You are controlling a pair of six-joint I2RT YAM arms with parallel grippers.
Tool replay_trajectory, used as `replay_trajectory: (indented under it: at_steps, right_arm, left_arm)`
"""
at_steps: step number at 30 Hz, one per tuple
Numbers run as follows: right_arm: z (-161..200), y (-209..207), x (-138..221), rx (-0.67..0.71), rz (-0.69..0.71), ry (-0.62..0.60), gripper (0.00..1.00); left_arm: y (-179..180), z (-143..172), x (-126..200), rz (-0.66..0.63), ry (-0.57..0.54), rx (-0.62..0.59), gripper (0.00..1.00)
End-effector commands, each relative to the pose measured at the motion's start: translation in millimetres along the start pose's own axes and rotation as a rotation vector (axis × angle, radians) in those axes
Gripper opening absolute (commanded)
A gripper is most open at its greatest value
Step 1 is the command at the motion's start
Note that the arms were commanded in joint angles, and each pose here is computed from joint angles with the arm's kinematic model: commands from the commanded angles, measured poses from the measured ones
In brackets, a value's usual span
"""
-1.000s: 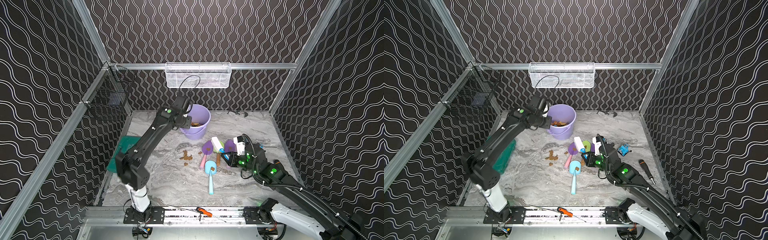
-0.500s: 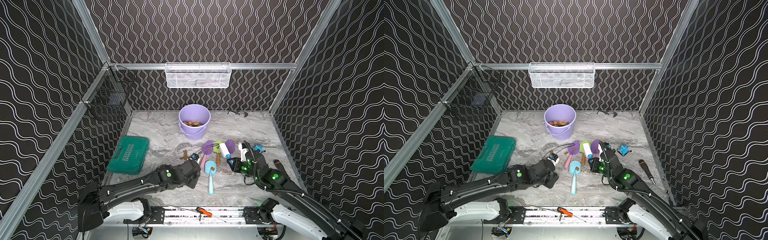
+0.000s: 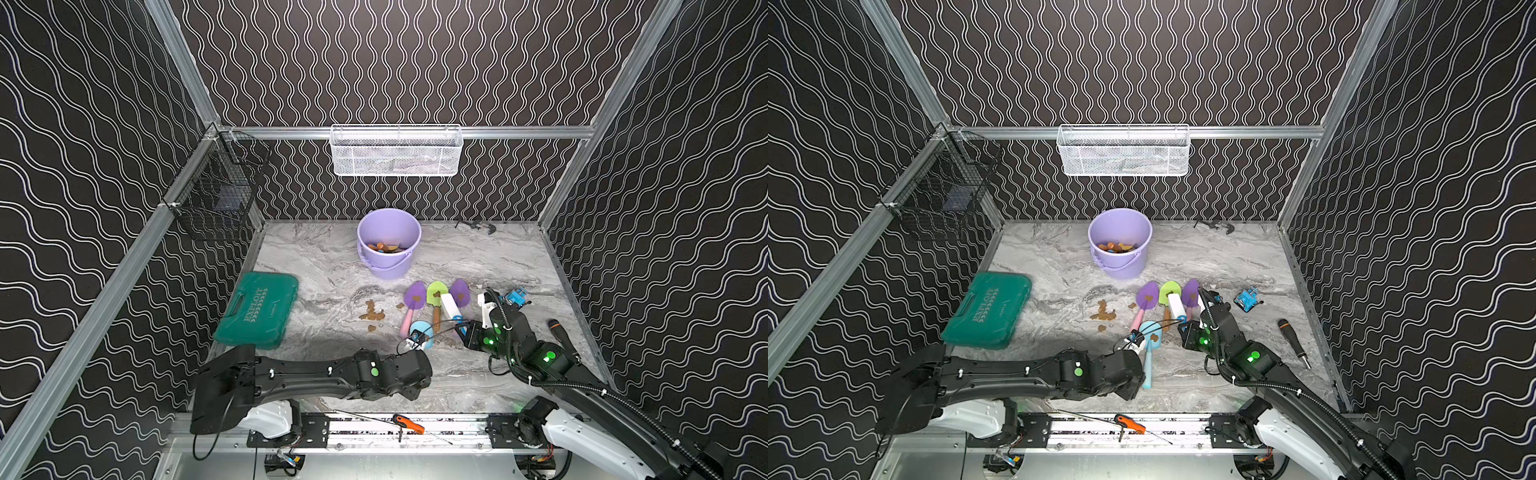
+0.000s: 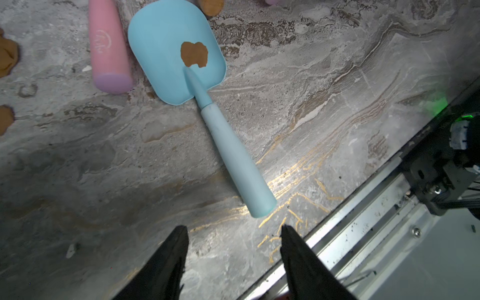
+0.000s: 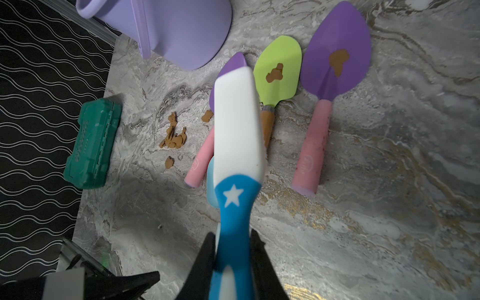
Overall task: Brush the soil off the hand trowel and place it into the bucket
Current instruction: Pick up the hand trowel from the center of the board.
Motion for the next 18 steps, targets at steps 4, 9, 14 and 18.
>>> replay_trajectory:
  at_steps: [4,9,14,18]
  right_arm:
    - [0,8,0,-0.005,-0.043,0.005,0.00]
    - [1,9,0,-0.009,-0.056,0.006,0.00]
    - [2,9,4,-0.012,-0.075,-0.006,0.00]
    - [4,7,3,-0.011,-0.063,0.002,0.00]
  left_arm:
    - [-5,-8,-6,-0.010,-0.039,0.022,0.61]
    - [-5,-6,-11,-0.023,-0.030,0.022,0.60]
    - [-1,-3,-12,-0.037,-0.033,0.032,0.60]
    - [0,-2,-15,-0.046,-0.028,0.040,0.60]
Point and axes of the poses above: each gripper's point midway between its finger pads, its own x axis back along the fingers, its own y axis along the line the jaws close on, z = x × y, the point moved 1 cm from there along x, back along the fingers, and after that the axes turned 4 degrees about -x, right-handed, at the moved point
